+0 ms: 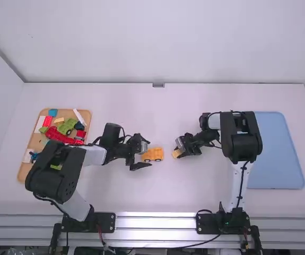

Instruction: Assemble lego blocks to make yellow taxi

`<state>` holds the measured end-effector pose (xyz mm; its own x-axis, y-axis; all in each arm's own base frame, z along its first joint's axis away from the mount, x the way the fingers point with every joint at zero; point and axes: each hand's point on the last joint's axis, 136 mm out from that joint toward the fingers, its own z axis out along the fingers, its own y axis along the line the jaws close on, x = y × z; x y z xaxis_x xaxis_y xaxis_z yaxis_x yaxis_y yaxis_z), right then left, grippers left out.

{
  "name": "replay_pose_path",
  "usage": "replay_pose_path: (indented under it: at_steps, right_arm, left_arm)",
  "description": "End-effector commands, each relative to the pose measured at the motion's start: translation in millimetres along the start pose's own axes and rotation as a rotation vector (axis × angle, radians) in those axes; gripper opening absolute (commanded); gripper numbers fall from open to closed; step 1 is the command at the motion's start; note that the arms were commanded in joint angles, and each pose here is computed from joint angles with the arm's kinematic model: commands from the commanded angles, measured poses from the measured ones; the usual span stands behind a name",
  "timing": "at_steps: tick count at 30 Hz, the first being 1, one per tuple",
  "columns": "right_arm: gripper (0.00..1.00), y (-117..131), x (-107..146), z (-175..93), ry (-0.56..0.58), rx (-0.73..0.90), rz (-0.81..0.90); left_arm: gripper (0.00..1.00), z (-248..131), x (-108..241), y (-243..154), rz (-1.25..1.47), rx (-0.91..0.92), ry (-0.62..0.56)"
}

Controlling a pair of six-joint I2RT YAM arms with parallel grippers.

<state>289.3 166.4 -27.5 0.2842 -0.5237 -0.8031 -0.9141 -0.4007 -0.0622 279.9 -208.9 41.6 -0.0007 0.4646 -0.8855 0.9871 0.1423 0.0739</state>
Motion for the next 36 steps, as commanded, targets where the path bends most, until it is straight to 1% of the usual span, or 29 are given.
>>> replay_pose_path:
  at_steps: [1, 2, 3, 4, 5, 7, 8, 10, 13, 17, 20, 23, 24, 26, 27, 28, 30, 31, 34, 36]
  right_arm:
    - [0.21, 4.1, -0.4, 2.5, -0.009, -0.013, 0.022]
    - [0.21, 2.5, -5.3, 0.8, -0.028, -0.01, 0.03]
    - [0.27, -0.6, -14.1, -3.0, -0.057, -0.006, 0.038]
    - [0.27, -1.3, -17.1, -4.4, -0.066, -0.006, 0.042]
    - [0.3, -5.7, -29.8, -11.4, -0.098, -0.005, 0.05]
    - [0.3, -13.2, -46.9, -24.5, -0.119, -0.009, 0.06]
    - [0.29, -16.2, -51.6, -29.2, -0.118, -0.01, 0.061]
    - [0.23, -24.6, -63.2, -42.1, -0.106, -0.013, 0.058]
    - [0.22, -35.4, -77.8, -52.1, -0.096, -0.02, 0.042]
    - [0.21, -41.6, -89.4, -55.4, -0.117, -0.015, 0.034]
    - [0.24, -47.3, -93.3, -59.5, -0.136, 0.011, 0.026]
    - [0.25, -58.3, -99.5, -67.6, -0.139, 0.043, 0.029]
    - [0.24, -65.5, -101.8, -71.9, -0.129, 0.06, 0.039]
    - [0.22, -78.8, -102.8, -79.7, -0.094, 0.091, 0.08]
    - [0.18, -82.3, -100.9, -81.9, -0.069, 0.1, 0.086]
    - [0.16, -84.0, -101.0, -83.5, -0.052, 0.107, 0.09]
    - [0.15, -85.6, -105.6, -84.7, -0.019, 0.112, 0.099]
    - [0.15, -83.9, -112.1, -84.8, -0.018, 0.109, 0.082]
    - [0.16, -78.1, -118.4, -85.1, -0.039, 0.122, 0.051]
    - [0.17, -75.4, -116.5, -81.9, -0.042, 0.136, 0.052]
  left_arm:
    - [0.99, 1.8, 4.5, -5.1, -0.033, 0.006, 0.014]
    - [0.99, 1.8, 4.3, -4.7, -0.031, 0.005, 0.013]
    - [0.99, 2.0, 4.4, -3.9, -0.028, 0.003, 0.012]
    - [0.99, 2.2, 4.5, -3.6, -0.026, 0.002, 0.012]
    - [0.99, 3.5, 6.3, -0.5, -0.018, -0.008, 0.013]
    - [0.99, 7.7, 10.7, 2.4, -0.007, -0.014, 0.008]
    - [0.99, 9.4, 12.8, 3.1, -0.005, -0.014, 0.006]
    - [0.99, 14.7, 20.6, 4.7, -0.019, -0.014, 0.005]
    - [0.99, 21.3, 29.2, 2.0, -0.019, 0.007, -0.011]
    - [0.99, 26.2, 35.5, -1.2, -0.016, 0.023, -0.027]
    - [0.99, 28.3, 39.5, 0.8, -0.022, 0.017, -0.021]
    - [0.99, 31.3, 41.4, 4.6, -0.019, 0.017, -0.025]
    - [0.99, 32.4, 42.6, 5.8, -0.021, 0.017, -0.025]
    - [0.99, 34.2, 43.7, 7.8, -0.028, 0.022, -0.021]
    - [0.99, 34.6, 43.9, 8.7, -0.034, 0.025, -0.019]
    - [0.99, 34.9, 43.8, 9.5, -0.038, 0.027, -0.017]
    - [0.99, 35.6, 42.9, 11.6, -0.045, 0.033, -0.012]
    - [0.99, 35.8, 42.5, 13.2, -0.051, 0.035, -0.01]
    - [0.99, 35.7, 42.9, 12.7, -0.041, 0.039, -0.008]
    - [0.99, 35.8, 43.9, 11.3, -0.036, 0.042, -0.005]
